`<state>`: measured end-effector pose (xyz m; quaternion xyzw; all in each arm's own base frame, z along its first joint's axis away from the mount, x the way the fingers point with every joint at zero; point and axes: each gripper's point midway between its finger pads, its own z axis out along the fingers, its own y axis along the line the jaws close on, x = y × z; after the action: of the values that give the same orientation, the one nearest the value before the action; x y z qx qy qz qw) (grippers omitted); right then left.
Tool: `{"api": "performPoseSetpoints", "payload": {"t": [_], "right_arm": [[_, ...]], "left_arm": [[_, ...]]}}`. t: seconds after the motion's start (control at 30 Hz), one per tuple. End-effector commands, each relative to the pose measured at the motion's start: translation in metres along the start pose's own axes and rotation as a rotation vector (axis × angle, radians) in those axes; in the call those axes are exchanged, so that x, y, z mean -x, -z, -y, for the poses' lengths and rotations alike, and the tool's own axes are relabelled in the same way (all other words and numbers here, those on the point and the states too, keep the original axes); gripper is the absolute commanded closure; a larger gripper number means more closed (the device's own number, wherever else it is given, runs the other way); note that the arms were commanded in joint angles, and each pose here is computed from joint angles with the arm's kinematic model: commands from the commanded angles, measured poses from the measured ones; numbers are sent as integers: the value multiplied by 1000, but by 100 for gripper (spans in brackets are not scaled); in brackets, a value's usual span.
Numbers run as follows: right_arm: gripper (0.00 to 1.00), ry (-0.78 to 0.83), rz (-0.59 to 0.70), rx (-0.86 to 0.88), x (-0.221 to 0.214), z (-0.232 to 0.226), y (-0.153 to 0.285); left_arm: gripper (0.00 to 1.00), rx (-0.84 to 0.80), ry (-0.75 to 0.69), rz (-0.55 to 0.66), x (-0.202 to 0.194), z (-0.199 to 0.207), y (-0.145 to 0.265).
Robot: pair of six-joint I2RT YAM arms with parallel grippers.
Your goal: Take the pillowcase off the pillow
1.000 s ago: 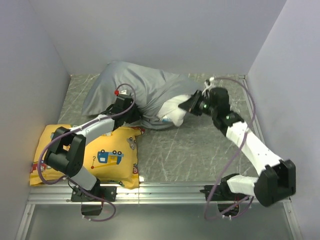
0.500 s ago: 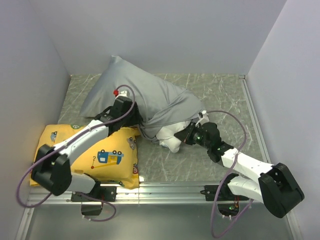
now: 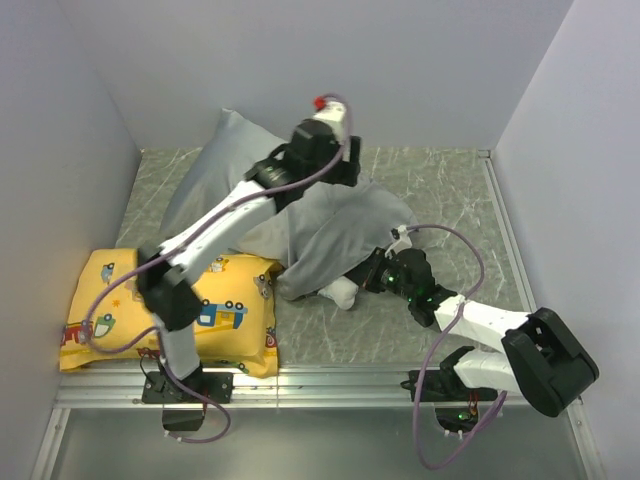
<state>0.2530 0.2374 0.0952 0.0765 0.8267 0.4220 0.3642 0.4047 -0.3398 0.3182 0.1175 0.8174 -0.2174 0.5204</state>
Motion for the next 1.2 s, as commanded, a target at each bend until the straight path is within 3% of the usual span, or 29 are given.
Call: {"api": "performPoseSetpoints", "payload": {"t": [0.0,0.03,0.17,0.37,0.43,0.47,0.57,0.6,0.67,0.77,0.97,1.1,1.17], "right_arm": [[100,19,-7,-82,-9,23,-2],[100,21,-10,-86,-10,24,-3],[100,25,-13,-98,-10,25,-4],[100,38,-7,-115,-6,26,-6],[100,36,-9,-110,-5,24,-7],[100,37,-5,-105,-3,21,-7],[100,49,3,-129,0,23,-4],[100,60,14,-145,3,24,-1],[100,73,31,-156,8,23,3],[100,90,52,-175,14,23,12],[100,117,109,-208,26,21,37],[100,120,158,-259,34,28,52],[100,115,161,-279,33,33,56]], "left_arm": [[16,-4,-218,-205,-59,3,-46],[15,-24,-227,-172,-41,13,-51],[15,-88,-291,-268,-72,24,-86],[12,-146,-283,-231,-77,34,-93],[24,-121,-292,-222,-74,31,-97],[43,-90,-306,-245,-84,25,-105],[77,-51,-343,-242,-85,17,-116],[96,-34,-356,-226,-80,13,-118],[100,21,-362,-200,-73,3,-121],[100,173,-314,-112,-38,-38,-123],[100,443,-76,45,41,-176,-105],[100,644,60,66,48,-293,-81],[100,684,118,57,41,-323,-76]]}}
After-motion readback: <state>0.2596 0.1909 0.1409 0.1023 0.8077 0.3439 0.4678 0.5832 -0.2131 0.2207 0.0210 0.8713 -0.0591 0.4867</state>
